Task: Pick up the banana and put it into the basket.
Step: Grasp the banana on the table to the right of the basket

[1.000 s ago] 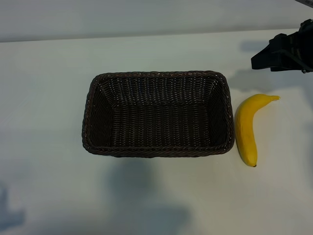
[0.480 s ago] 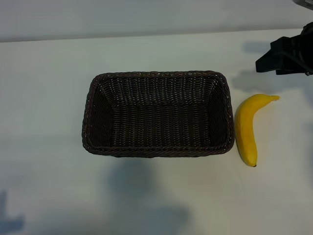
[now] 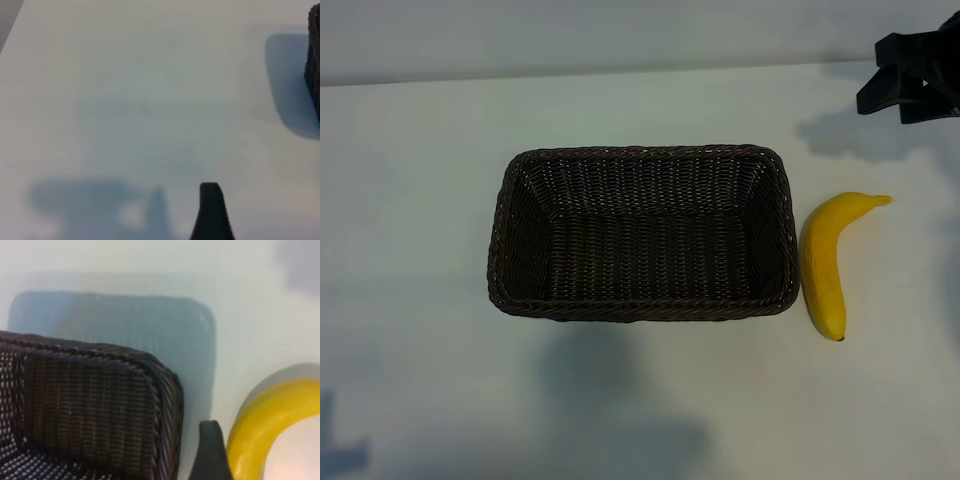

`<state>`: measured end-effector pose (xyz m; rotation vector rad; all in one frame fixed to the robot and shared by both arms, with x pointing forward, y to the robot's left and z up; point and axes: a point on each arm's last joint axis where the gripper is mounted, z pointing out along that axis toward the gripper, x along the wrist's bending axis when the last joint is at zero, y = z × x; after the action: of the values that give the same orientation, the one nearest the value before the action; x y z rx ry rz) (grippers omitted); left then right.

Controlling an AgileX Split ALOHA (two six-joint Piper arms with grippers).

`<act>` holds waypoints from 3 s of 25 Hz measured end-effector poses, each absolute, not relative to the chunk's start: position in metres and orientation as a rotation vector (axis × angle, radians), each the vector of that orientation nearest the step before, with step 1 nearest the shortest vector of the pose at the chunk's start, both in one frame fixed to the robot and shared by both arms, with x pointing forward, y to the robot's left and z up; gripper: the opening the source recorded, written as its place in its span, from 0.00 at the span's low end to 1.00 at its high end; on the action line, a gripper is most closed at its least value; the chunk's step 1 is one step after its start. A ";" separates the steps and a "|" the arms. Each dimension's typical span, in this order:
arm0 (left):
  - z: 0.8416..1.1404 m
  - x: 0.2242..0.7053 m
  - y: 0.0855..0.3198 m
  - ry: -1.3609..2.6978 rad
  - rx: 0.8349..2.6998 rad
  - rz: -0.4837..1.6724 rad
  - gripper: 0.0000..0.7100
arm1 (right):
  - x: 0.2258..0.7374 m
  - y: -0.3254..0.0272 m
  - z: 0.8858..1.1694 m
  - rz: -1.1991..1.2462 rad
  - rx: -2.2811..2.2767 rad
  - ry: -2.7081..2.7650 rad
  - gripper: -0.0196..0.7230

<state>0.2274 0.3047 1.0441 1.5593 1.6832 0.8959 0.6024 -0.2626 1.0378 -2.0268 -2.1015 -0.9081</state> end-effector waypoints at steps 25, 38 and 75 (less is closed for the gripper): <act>1.044 0.227 0.305 1.684 1.559 0.896 0.77 | 0.604 -0.237 1.008 -0.491 -2.558 -1.630 0.75; 1.044 0.227 0.305 1.686 1.556 0.894 0.77 | 0.609 -0.217 0.985 -0.458 -2.521 -1.489 0.75; 1.044 0.227 0.305 1.683 1.559 0.896 0.77 | 0.624 -0.216 0.903 -0.216 -2.573 -1.342 0.75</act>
<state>0.2274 0.3047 1.0441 1.5588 1.6835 0.8957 0.6237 -0.2162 0.9026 -2.5732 -1.3418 -0.2158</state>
